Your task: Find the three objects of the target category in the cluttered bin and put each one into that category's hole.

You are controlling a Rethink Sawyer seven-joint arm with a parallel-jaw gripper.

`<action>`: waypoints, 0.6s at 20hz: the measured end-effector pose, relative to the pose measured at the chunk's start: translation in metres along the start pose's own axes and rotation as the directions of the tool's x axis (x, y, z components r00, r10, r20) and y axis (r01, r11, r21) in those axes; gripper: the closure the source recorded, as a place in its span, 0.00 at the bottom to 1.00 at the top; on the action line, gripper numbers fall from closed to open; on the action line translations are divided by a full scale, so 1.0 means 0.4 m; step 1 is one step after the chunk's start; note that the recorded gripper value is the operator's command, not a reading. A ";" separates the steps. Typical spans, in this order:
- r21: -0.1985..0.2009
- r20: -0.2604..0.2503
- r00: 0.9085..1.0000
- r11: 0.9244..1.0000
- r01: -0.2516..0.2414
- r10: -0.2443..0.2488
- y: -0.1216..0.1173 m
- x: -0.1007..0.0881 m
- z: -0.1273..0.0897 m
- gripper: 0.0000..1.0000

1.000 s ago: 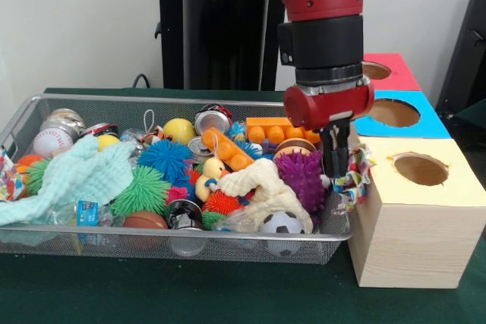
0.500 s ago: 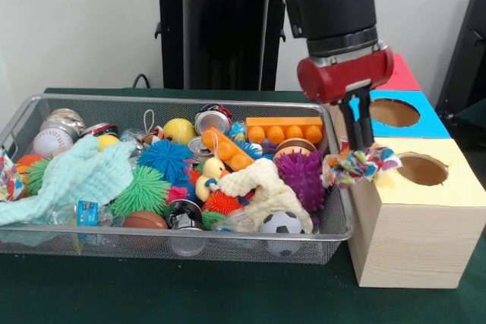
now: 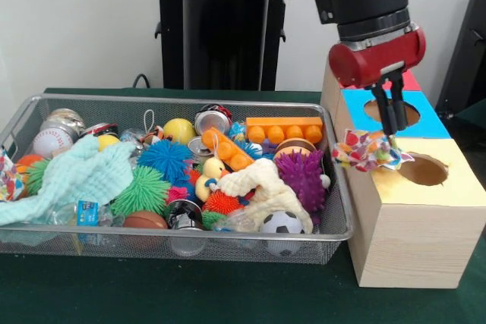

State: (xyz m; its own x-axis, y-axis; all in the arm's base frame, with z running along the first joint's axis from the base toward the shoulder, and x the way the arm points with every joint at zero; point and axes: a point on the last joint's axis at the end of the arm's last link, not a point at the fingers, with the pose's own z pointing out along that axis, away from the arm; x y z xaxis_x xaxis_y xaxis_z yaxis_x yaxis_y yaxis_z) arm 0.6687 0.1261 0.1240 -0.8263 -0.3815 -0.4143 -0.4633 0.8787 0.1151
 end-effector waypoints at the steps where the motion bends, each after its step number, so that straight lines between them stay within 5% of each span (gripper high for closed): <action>1: -0.003 -0.004 1.000 1.000 0.008 -0.008 0.014 -0.001 0.005 1.00; 12: -0.017 -0.060 0.992 0.994 0.111 -0.112 0.158 0.028 0.061 1.00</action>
State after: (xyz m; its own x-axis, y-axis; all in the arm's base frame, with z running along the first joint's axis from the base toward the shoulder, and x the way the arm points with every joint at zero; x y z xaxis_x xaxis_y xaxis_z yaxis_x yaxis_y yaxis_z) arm 0.6380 0.1844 0.1046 -0.7867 -0.4942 -0.3701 -0.5581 0.8255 0.0839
